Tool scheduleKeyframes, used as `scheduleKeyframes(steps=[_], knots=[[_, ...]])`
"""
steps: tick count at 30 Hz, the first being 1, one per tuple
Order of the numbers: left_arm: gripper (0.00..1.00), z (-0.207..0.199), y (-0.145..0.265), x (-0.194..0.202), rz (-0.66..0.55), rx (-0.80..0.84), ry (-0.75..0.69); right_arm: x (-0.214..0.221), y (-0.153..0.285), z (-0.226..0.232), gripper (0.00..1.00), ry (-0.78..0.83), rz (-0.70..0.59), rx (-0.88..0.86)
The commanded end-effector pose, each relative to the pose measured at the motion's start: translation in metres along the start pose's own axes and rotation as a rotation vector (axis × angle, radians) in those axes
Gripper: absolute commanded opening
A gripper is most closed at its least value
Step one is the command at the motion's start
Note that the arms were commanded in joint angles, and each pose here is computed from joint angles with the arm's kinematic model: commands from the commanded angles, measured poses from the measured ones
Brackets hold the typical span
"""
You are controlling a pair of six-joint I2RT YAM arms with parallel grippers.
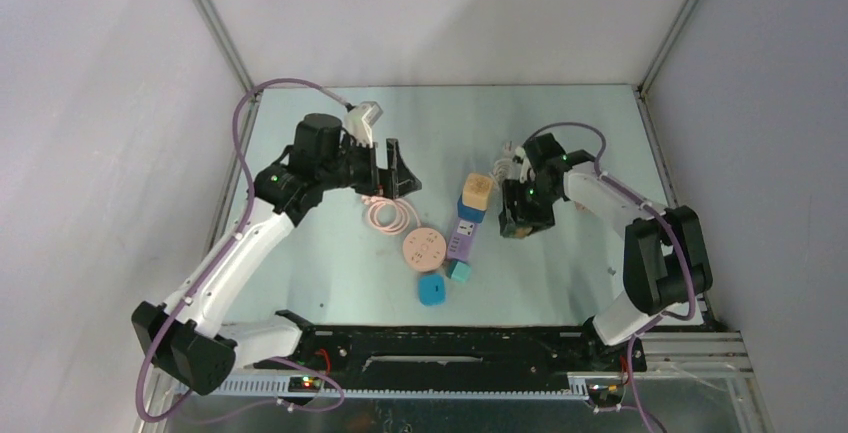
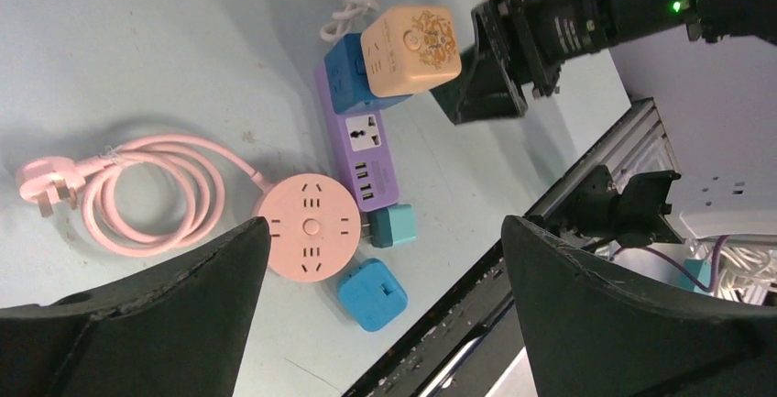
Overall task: Insert the plug
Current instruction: Pick up the plug from the center of the board.
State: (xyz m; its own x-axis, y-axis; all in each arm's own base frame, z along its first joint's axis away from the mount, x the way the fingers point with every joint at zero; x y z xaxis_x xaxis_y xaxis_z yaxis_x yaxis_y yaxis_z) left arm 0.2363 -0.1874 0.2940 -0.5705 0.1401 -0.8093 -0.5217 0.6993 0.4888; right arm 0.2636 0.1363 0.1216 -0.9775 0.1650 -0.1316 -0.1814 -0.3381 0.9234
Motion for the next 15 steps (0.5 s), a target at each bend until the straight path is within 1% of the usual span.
scheduleKeyframes(steps=[1,5,8,13,14,15], knots=[[1.0,-0.006,-0.003,0.015,0.011,0.032,0.04,0.044,0.007,0.007,0.29,-0.07,0.133,-0.069],[1.0,-0.015,-0.009,0.033,0.037,0.044,0.057,0.067,0.01,0.005,0.31,-0.073,0.175,-0.066],[1.0,-0.027,-0.017,0.047,0.074,0.063,0.053,0.077,0.006,-0.001,0.36,-0.076,0.189,-0.048],[1.0,-0.045,-0.029,0.058,0.103,0.093,0.05,0.081,-0.011,-0.012,0.64,-0.072,0.202,-0.017],[1.0,-0.048,-0.03,0.058,0.102,0.098,0.048,0.081,-0.014,-0.013,0.68,-0.069,0.203,-0.014],[1.0,-0.051,-0.032,0.057,0.102,0.102,0.047,0.081,-0.016,-0.014,0.71,-0.068,0.203,-0.012]])
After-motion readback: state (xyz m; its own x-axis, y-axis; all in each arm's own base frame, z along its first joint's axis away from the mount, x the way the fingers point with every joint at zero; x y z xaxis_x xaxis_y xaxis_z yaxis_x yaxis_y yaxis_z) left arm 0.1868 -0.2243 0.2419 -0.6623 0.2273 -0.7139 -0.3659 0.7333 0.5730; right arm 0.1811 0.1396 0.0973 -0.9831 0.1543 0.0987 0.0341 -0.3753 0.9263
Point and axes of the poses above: each gripper's point midway between its finger pads, its own y axis back along the fingers, its own z axis along the line the jaws close on, x = y × z, the point moved 5 cm from there along y, back along the fingers, and after that the axes turned 12 degrees about -y, right-handed, at the moved point
